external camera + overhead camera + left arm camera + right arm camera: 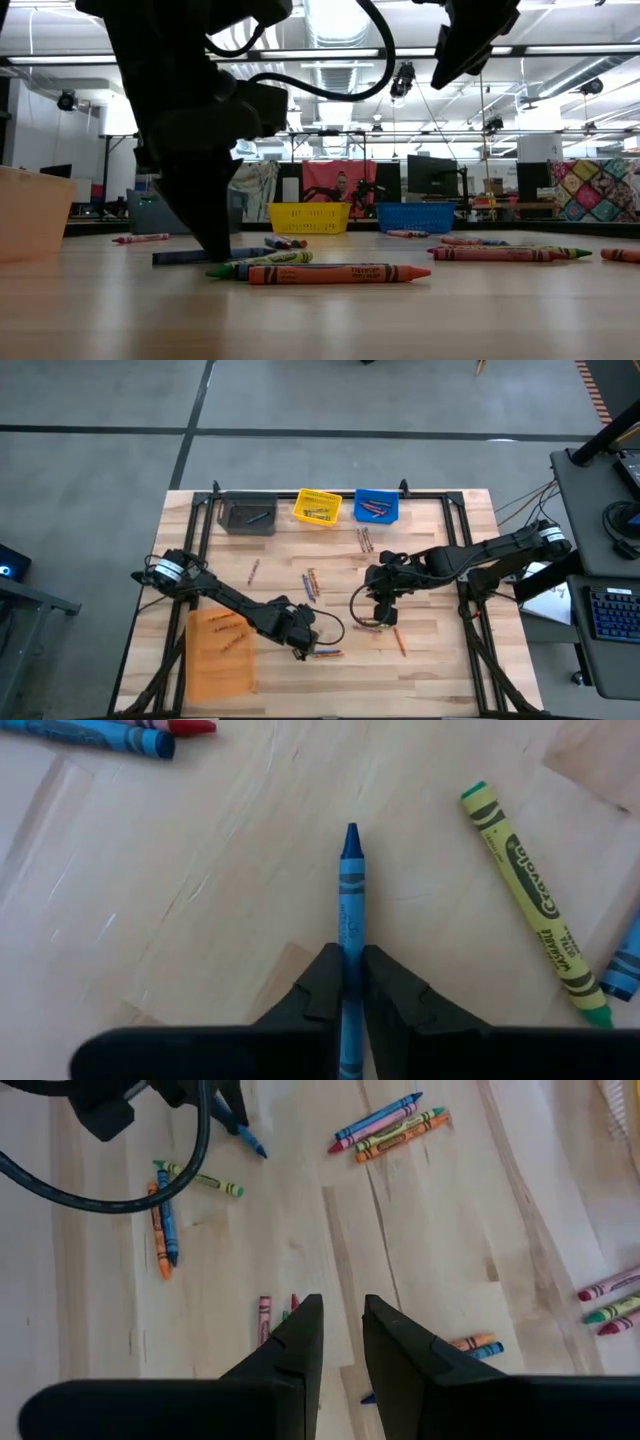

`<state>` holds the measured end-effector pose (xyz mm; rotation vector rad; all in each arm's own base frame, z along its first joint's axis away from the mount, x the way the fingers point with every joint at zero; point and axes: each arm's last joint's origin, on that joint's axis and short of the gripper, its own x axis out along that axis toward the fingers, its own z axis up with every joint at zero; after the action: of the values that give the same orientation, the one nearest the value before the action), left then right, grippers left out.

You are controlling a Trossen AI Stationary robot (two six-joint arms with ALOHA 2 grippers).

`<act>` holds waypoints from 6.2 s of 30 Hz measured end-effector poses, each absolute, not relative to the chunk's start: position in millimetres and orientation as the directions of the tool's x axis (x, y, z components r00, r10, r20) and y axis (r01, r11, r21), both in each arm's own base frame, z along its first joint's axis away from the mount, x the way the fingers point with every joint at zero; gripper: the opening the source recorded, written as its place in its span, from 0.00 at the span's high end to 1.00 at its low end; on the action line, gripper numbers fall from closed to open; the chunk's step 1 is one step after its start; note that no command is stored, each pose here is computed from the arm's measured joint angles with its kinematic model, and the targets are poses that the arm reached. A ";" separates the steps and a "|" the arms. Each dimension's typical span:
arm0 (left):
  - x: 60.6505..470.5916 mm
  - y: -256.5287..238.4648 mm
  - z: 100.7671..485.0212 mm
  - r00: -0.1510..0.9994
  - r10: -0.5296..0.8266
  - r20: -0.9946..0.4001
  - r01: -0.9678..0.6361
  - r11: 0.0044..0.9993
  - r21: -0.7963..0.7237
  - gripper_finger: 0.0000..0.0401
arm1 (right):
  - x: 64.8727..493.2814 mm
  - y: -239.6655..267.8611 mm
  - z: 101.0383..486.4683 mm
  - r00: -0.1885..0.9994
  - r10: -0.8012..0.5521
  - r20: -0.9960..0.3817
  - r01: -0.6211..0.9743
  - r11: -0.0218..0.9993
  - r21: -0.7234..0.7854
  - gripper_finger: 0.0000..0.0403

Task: Sort crayons
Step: Put the blue crayon into the black bin, then put the red crayon into the blue bin

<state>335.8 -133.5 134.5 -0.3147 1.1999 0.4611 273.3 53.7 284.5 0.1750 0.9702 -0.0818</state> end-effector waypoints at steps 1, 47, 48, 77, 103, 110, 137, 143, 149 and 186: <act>335.4 -133.1 136.0 0.289 0.174 -0.941 -0.494 0.869 0.009 0.98 | 273.5 53.7 284.6 0.565 0.009 -0.825 0.144 0.983 0.110 0.84; 200.3 183.7 280.7 0.263 0.359 -0.895 -0.613 0.779 0.132 1.00 | 298.6 -8.6 285.8 0.754 -0.207 -0.623 0.079 0.971 -0.226 0.84; 193.3 191.1 278.0 0.252 0.366 -0.896 -0.639 0.758 0.129 1.00 | 298.8 -14.4 283.2 0.758 -0.215 -0.615 0.095 0.970 -0.223 0.84; 160.7 235.9 232.6 0.183 0.413 -0.892 -0.810 0.577 0.101 1.00 | 295.1 -41.5 266.9 0.758 -0.227 -0.612 0.176 0.974 -0.143 0.84; 186.6 272.9 182.2 0.038 0.211 -0.977 -0.668 0.733 0.132 1.00 | 294.9 -41.5 266.2 0.756 -0.228 -0.614 0.172 0.974 -0.150 0.84; 187.1 274.3 181.6 0.036 0.214 -0.976 -0.678 0.723 0.133 0.93 | 294.8 -42.3 266.1 0.755 -0.230 -0.614 0.164 0.973 -0.163 0.84; 177.6 245.6 249.9 0.186 0.358 -0.915 -0.744 0.660 0.107 0.82 | 295.1 -42.8 266.3 0.759 -0.231 -0.608 0.193 0.973 -0.129 0.84; 185.8 199.0 291.2 0.451 0.444 -0.774 -0.683 0.730 0.021 0.82 | 296.3 -43.0 267.9 0.772 -0.233 -0.591 0.267 0.963 -0.031 0.84; 194.3 146.4 312.1 0.657 0.464 -0.594 -0.593 0.805 -0.026 0.82 | 296.4 -42.9 267.6 0.772 -0.230 -0.593 0.341 0.937 0.080 0.84; 210.5 61.7 311.9 0.946 0.254 -0.199 -0.267 0.963 -0.040 0.82 | 337.3 -85.8 229.0 0.361 -0.196 -0.912 0.653 0.751 0.097 0.84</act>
<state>210.5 61.7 311.9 -0.0672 0.1942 0.2655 337.3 -85.8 229.0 0.4934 1.0712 -0.5759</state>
